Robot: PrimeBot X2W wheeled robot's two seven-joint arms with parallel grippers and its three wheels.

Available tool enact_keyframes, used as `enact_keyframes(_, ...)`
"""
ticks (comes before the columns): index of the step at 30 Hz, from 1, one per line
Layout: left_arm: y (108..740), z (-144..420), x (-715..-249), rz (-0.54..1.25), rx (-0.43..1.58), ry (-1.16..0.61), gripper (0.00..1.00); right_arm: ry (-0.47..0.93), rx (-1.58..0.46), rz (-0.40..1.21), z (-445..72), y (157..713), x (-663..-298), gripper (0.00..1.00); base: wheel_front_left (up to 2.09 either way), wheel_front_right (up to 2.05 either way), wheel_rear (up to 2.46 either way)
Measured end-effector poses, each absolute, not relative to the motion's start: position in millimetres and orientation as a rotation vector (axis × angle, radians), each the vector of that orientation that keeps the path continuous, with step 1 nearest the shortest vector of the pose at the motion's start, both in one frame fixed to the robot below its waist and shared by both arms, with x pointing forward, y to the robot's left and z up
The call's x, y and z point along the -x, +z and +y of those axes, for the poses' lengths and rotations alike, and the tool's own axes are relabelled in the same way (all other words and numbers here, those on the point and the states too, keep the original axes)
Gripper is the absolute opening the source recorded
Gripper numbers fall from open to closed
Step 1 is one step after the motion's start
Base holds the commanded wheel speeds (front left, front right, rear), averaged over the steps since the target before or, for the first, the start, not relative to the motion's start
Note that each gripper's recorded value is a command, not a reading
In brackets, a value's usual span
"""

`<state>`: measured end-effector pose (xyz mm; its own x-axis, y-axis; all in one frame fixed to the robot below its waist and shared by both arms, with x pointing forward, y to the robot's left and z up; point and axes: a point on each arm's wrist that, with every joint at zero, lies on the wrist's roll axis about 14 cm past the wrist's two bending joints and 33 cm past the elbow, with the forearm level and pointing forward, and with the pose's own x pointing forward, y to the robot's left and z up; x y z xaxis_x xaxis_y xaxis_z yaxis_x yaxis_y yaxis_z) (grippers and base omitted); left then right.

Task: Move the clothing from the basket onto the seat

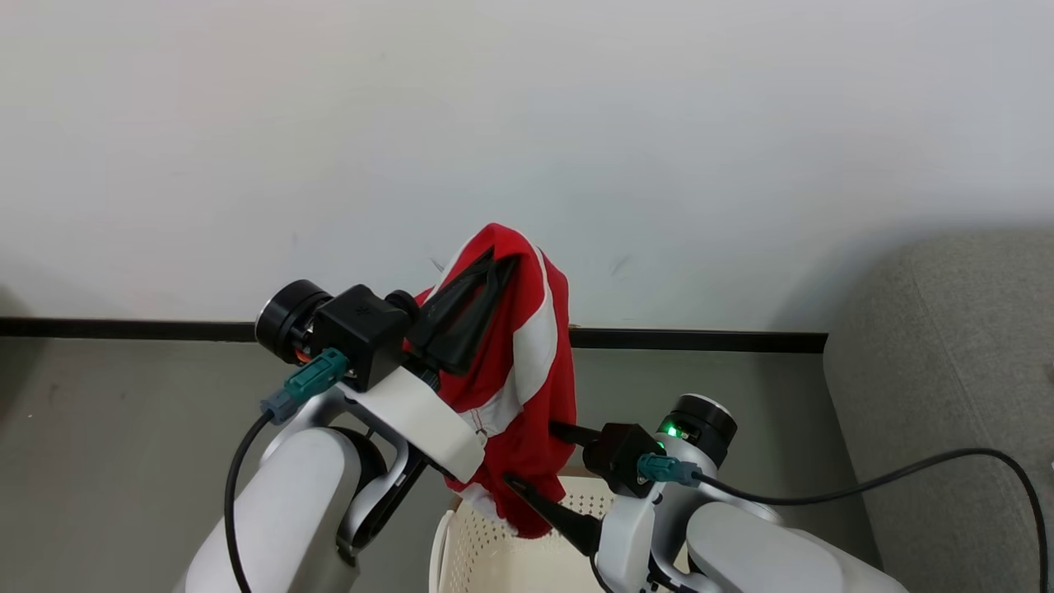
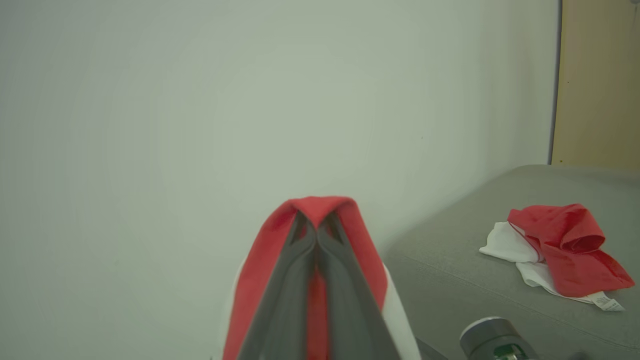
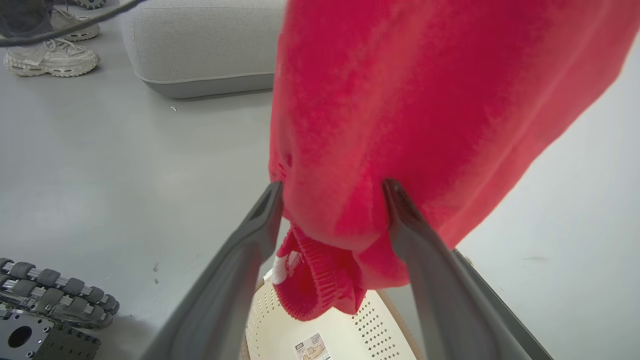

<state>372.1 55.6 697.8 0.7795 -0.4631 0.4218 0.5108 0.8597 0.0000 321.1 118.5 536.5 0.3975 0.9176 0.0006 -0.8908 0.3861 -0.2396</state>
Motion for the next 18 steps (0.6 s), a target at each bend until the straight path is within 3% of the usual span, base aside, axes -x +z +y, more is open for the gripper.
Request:
enact_keyframes(2,697.6,56.4,-371.8,-0.423,0.118,-0.526,0.00,1.157,0.216,-0.145,120.1,537.4,-322.6,0.48,0.00,0.00,0.00)
enact_keyframes(3,697.5,56.8,-371.7,-0.422,0.120,-0.525,0.00,1.156,0.221,-0.148,120.5,538.2,-323.9,0.38,0.00,0.00,0.00)
enact_keyframes(5,696.7,57.1,-371.8,-0.415,0.122,-0.525,0.00,1.154,0.230,-0.148,120.6,537.9,-326.0,0.00,0.00,0.00,0.00)
enact_keyframes(18,667.3,81.7,-388.0,-0.318,0.183,-0.434,0.00,1.026,0.150,-0.187,95.7,563.2,-354.6,0.00,0.00,0.00,0.00)
